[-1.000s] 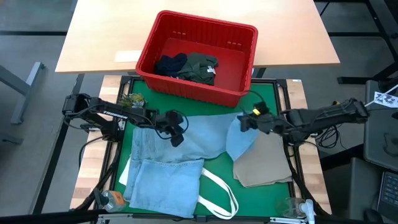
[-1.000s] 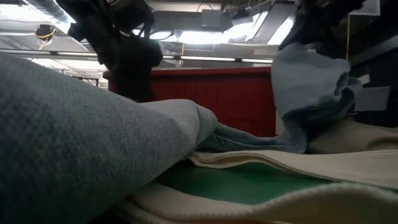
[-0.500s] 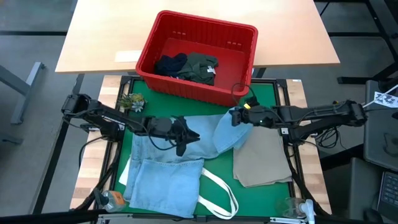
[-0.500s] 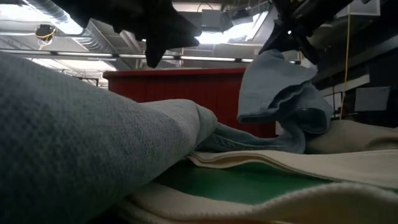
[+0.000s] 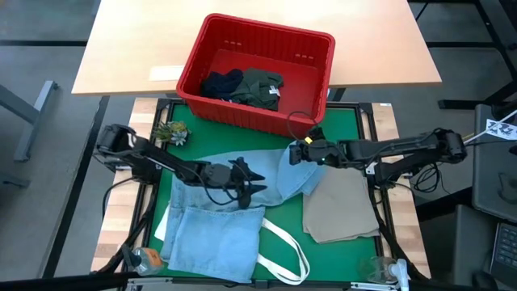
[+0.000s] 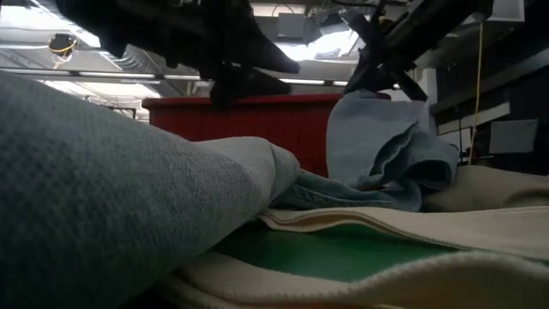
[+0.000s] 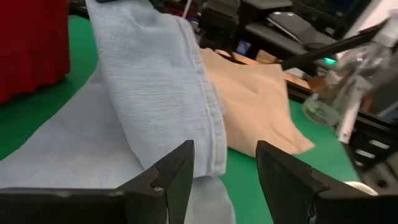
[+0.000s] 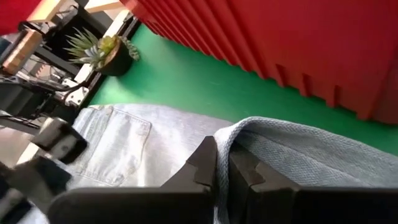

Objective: Fold Laundry from Bin
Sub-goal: Fold the light blue pants

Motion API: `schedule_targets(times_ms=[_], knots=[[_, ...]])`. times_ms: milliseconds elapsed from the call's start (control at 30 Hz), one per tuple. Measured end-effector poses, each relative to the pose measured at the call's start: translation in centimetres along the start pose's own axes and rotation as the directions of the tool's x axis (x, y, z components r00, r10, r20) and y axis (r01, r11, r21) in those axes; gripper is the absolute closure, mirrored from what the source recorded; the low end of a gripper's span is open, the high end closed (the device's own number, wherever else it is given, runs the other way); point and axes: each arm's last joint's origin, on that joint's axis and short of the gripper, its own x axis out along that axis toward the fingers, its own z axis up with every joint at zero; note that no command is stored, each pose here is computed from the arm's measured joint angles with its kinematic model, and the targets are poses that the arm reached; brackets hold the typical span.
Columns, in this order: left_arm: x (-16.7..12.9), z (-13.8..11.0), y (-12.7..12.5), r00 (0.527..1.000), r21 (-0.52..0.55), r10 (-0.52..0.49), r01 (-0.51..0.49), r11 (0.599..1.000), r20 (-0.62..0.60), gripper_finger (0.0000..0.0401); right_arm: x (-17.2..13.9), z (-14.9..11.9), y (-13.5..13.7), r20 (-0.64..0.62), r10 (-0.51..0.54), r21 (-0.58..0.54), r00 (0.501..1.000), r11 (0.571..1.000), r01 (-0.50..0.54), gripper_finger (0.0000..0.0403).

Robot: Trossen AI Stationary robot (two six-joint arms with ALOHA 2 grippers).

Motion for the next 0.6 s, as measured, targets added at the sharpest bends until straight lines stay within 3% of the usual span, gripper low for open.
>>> schedule_targets(times_ms=[200,400,600], knots=[[1.9,-1.2,-0.8,0.999,0.02,0.032,-0.032,0.999,0.003,0.0233,0.8,-0.2,0.3,0.044,-0.007,0.009,0.999,1.0,0.007,0.0388],[4.7,-2.2,-2.6,1.0,0.197,0.016,-0.012,0.98,-0.019,0.0233,1.1,-0.3,0.2,0.056,-0.023,0.005,0.998,1.0,0.023,0.0388],[7.5,-3.3,-3.6,0.995,0.278,0.095,-0.088,0.957,-0.011,0.0233,1.1,-0.3,0.2,0.056,-0.024,0.005,0.998,1.0,0.023,0.0388]])
